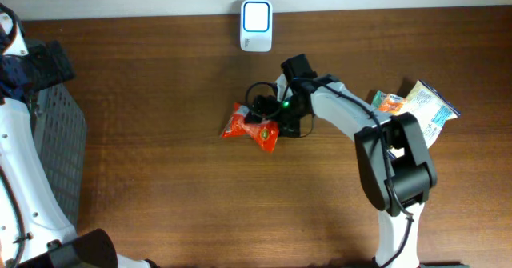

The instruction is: Scan the item barcode

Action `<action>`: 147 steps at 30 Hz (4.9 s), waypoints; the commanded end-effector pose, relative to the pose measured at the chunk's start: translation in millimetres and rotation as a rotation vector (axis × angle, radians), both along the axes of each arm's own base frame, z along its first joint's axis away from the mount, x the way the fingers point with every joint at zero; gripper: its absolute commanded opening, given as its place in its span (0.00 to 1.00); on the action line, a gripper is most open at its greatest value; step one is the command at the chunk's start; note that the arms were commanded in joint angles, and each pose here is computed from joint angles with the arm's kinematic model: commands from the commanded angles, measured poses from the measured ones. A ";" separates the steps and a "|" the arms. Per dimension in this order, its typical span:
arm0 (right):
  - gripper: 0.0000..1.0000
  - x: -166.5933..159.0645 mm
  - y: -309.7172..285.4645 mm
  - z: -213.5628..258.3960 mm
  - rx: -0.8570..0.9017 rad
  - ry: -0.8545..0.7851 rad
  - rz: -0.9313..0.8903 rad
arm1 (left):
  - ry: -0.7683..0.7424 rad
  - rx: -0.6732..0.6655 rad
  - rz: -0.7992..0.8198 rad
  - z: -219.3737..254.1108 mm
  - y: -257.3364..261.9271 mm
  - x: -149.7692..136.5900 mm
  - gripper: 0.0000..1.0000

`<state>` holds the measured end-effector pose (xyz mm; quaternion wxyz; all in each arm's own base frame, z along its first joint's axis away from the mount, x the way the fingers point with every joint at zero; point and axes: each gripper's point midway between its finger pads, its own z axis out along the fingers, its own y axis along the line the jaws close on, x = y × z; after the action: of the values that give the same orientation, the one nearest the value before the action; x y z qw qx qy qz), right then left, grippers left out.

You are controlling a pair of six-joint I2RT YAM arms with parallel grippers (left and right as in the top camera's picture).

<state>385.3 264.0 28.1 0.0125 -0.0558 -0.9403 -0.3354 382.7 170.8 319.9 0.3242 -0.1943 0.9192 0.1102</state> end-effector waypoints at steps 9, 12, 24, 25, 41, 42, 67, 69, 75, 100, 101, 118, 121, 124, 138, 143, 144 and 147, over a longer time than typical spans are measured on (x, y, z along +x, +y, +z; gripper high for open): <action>0.22 -1.5 0.8 17.7 0.083 -0.104 0.131 | -0.021 -0.004 0.005 7.1 -1.3 -2.8 0.99; 0.16 -1.6 -6.7 91.6 0.316 -0.296 0.305 | -0.021 -0.004 0.005 7.1 -1.3 -2.8 0.99; 0.04 -20.0 -102.6 284.7 0.829 -0.561 0.243 | -0.021 -0.004 0.005 7.1 -1.3 -2.8 0.99; 0.04 -20.0 -102.5 284.7 0.829 -0.560 0.243 | -0.021 -0.004 0.005 7.1 -1.3 -2.8 0.99; 0.04 55.2 -92.0 210.2 -0.065 -0.632 -0.006 | -0.022 -0.004 0.006 7.1 -1.2 -2.8 0.99; 0.04 58.1 -93.6 220.4 -0.160 -0.674 -0.001 | -0.022 -0.004 0.005 7.1 -1.2 -2.8 0.99; 0.04 251.5 -23.0 163.3 -1.426 -1.527 0.641 | -0.022 -0.004 0.005 7.1 -1.2 -2.8 0.99; 0.04 243.0 -14.7 144.6 -1.450 -1.478 0.819 | -0.021 -0.004 0.005 7.1 -1.3 -2.8 0.99; 0.04 240.6 -13.3 140.3 -1.446 -1.463 0.837 | -0.022 -0.004 0.005 7.1 -1.2 -2.8 0.99; 0.04 48.9 -147.9 312.7 -0.442 -0.858 -0.101 | -0.022 -0.004 0.005 7.1 -1.2 -2.8 0.99; 0.04 42.6 -177.2 297.0 -0.466 -0.743 -0.177 | -0.021 -0.004 0.005 7.1 -1.3 -2.8 0.99; 0.73 -10.2 -378.6 112.7 -0.374 0.034 -0.622 | -0.021 -0.004 0.005 7.1 -1.3 -2.8 0.99; 0.81 -2.0 -355.9 131.5 -0.244 -0.044 -0.549 | -0.022 -0.004 0.006 7.1 -1.3 -2.8 0.99; 0.99 -6.8 -318.7 172.5 -0.150 -0.184 -0.369 | -0.021 -0.004 0.005 7.1 -1.3 -2.8 0.99; 0.99 -82.5 -199.8 312.2 -0.169 -0.650 -0.042 | -0.021 -0.004 0.005 7.1 -1.3 -2.8 0.99; 0.99 -73.6 -206.2 299.8 -0.202 -0.612 -0.050 | -0.022 -0.004 0.005 7.1 -1.2 -2.8 0.99; 0.99 -71.6 -210.3 296.6 -0.228 -0.605 -0.056 | -0.021 -0.004 0.005 7.1 -1.3 -2.8 0.99; 0.99 -68.6 -229.6 287.3 -0.354 -0.588 -0.086 | -0.021 -0.004 0.005 7.1 -1.3 -2.8 0.99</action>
<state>313.8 51.2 319.9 -0.2767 0.0104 -0.9332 -0.2290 382.7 170.8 319.9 0.3242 -0.1941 0.9193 0.1103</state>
